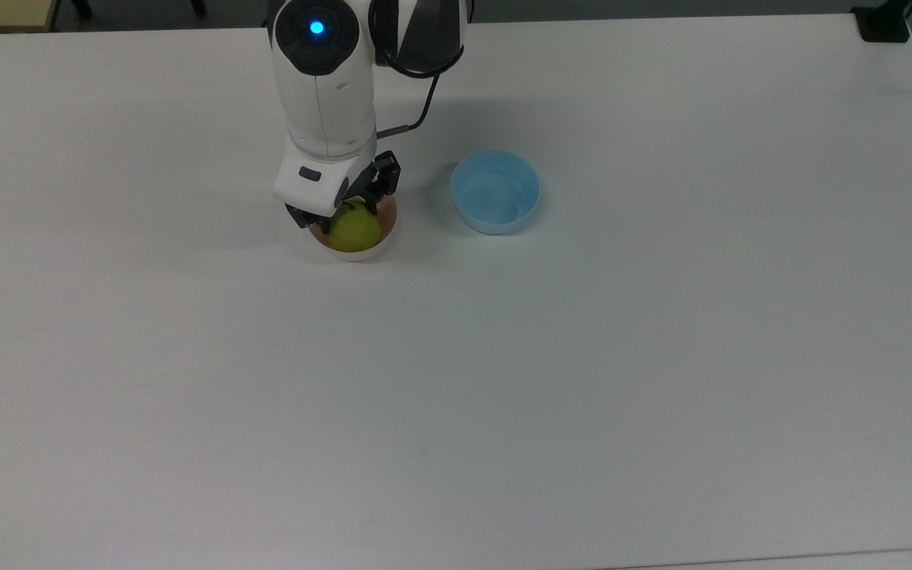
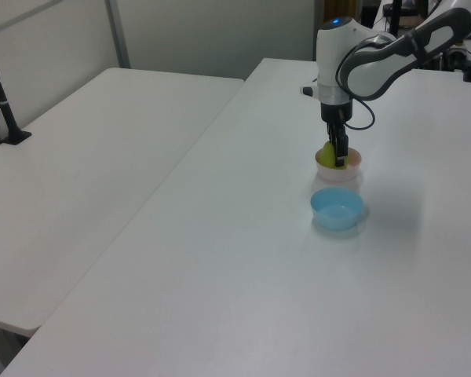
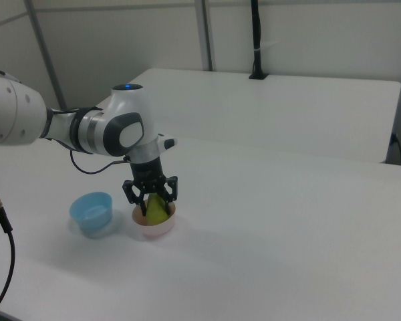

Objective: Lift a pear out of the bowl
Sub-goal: 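Lower the gripper around the pear and close on it, then lift the pear up out of the pink bowl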

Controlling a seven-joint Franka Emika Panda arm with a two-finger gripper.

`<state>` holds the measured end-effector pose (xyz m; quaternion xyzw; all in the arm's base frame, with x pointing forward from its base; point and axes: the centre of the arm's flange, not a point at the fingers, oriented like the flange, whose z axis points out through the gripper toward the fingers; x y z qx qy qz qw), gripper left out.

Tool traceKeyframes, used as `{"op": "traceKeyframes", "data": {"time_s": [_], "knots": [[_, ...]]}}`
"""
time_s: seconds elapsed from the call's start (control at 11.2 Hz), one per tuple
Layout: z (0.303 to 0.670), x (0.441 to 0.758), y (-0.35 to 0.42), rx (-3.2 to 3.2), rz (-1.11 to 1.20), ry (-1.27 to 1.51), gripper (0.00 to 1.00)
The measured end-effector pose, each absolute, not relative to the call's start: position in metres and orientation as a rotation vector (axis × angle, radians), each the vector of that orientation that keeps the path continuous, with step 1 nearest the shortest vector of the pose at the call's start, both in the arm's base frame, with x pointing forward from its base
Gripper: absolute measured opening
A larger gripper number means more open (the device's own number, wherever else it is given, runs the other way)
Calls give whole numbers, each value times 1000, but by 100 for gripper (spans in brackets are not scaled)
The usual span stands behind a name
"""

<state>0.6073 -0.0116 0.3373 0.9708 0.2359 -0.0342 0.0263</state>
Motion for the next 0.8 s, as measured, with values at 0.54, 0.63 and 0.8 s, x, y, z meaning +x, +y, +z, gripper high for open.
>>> {"op": "traceKeyframes", "data": {"time_s": [0.54, 0.63, 0.8], "knots": [[402, 599, -6, 3008, -131, 735, 66], [420, 599, -3, 3007, -114, 734, 66], [447, 601, -3, 3020, -84, 662, 66]]}}
